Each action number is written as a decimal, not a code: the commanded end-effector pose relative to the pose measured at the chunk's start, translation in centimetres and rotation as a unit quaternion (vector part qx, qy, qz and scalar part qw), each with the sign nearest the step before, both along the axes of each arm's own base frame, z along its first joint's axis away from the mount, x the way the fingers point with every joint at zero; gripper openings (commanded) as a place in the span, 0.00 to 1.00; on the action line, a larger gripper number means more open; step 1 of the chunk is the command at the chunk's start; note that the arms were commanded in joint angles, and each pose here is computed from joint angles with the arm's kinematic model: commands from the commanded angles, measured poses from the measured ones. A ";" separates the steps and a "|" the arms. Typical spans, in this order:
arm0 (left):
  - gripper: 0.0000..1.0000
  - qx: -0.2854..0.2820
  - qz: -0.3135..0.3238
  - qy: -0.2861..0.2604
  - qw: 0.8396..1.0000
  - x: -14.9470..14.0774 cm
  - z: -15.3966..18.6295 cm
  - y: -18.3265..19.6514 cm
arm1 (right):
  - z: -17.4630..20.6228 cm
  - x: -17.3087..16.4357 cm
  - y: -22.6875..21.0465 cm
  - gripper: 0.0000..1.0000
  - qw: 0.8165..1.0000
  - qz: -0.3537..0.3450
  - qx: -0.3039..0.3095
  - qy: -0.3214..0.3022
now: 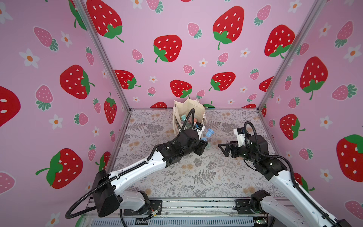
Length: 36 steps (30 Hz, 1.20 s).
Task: Put the hourglass into the canvas bag
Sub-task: Pick up the hourglass from the center of the board, then place the hourglass in the canvas bag.
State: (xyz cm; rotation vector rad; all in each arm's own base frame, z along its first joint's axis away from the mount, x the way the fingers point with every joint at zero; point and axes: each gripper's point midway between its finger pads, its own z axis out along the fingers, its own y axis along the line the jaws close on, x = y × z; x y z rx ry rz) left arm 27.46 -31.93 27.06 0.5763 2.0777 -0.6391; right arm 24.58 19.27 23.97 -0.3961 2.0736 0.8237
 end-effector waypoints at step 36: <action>0.21 0.129 0.174 0.095 0.972 21.6 -3.5 5.9 | 7.0 7.3 6.8 0.99 0.991 0.071 0.077 -0.082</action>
